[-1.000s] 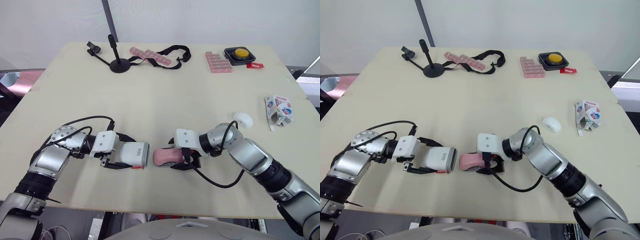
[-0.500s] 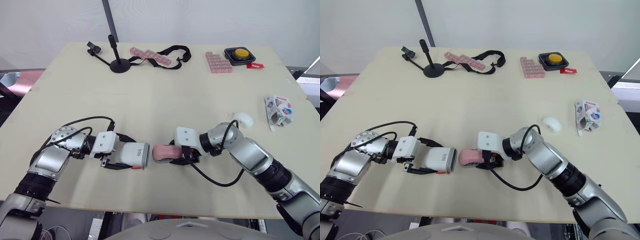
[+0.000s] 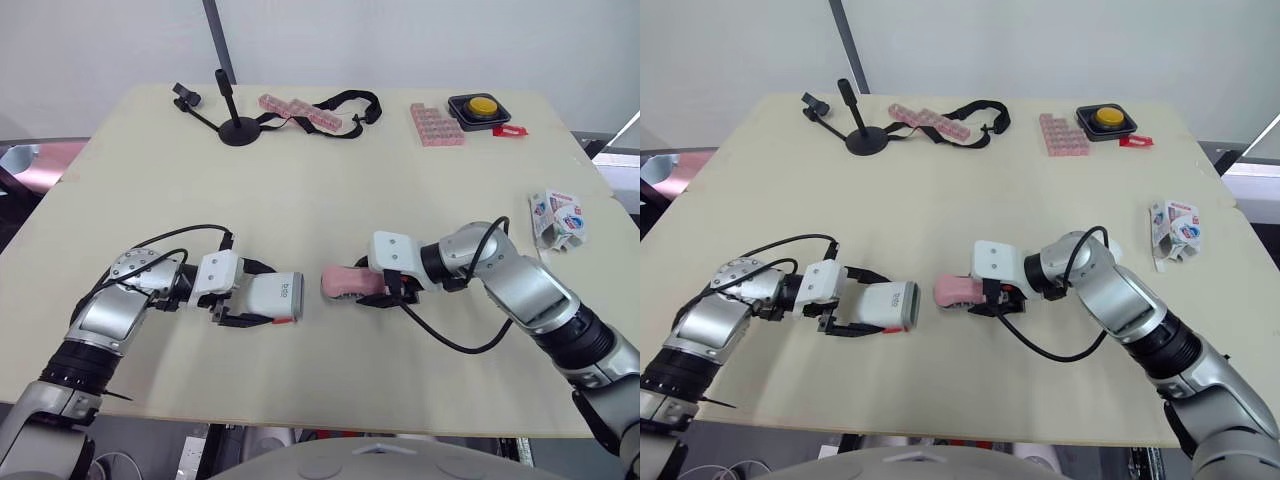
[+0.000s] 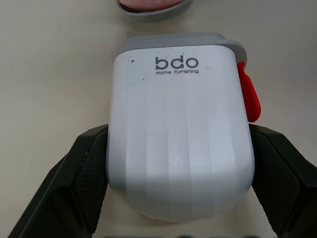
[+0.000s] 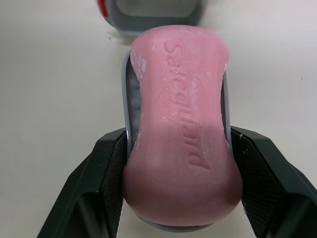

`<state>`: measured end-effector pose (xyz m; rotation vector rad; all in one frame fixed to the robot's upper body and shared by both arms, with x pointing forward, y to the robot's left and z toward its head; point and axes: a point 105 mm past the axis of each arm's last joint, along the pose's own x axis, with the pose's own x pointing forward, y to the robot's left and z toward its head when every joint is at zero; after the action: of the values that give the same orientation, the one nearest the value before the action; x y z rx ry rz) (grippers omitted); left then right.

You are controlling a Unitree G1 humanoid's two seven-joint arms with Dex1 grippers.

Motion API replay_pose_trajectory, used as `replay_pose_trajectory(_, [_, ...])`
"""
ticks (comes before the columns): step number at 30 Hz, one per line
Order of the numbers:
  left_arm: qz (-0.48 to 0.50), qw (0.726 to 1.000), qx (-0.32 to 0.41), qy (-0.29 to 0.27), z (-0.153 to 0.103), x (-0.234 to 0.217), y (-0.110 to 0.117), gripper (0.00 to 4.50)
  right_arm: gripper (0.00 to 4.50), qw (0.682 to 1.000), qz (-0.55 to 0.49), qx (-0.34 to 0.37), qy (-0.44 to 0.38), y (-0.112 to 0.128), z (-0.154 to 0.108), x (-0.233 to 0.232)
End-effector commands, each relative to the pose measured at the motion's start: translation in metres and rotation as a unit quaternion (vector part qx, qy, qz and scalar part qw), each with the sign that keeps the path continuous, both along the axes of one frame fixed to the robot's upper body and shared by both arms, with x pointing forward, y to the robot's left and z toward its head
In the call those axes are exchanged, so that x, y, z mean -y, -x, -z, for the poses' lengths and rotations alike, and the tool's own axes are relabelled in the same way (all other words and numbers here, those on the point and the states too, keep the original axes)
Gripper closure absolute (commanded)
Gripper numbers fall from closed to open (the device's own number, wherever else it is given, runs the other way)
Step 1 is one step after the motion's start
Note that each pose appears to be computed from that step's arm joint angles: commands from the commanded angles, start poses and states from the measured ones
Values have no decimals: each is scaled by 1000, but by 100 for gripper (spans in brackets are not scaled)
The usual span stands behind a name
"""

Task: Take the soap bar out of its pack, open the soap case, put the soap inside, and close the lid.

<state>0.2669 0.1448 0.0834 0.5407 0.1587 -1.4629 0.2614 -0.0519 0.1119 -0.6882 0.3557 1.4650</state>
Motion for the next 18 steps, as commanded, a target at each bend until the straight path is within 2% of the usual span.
replay_pose_trajectory(1, [-3,1000,15,27,-14,8,-7,103,195,1000,-10,21,-6,1,-13,-5])
replay_pose_trajectory(18, [16,999,22,46,-17,33,-15,103,195,999,-19,17,25,-3,-16,-19])
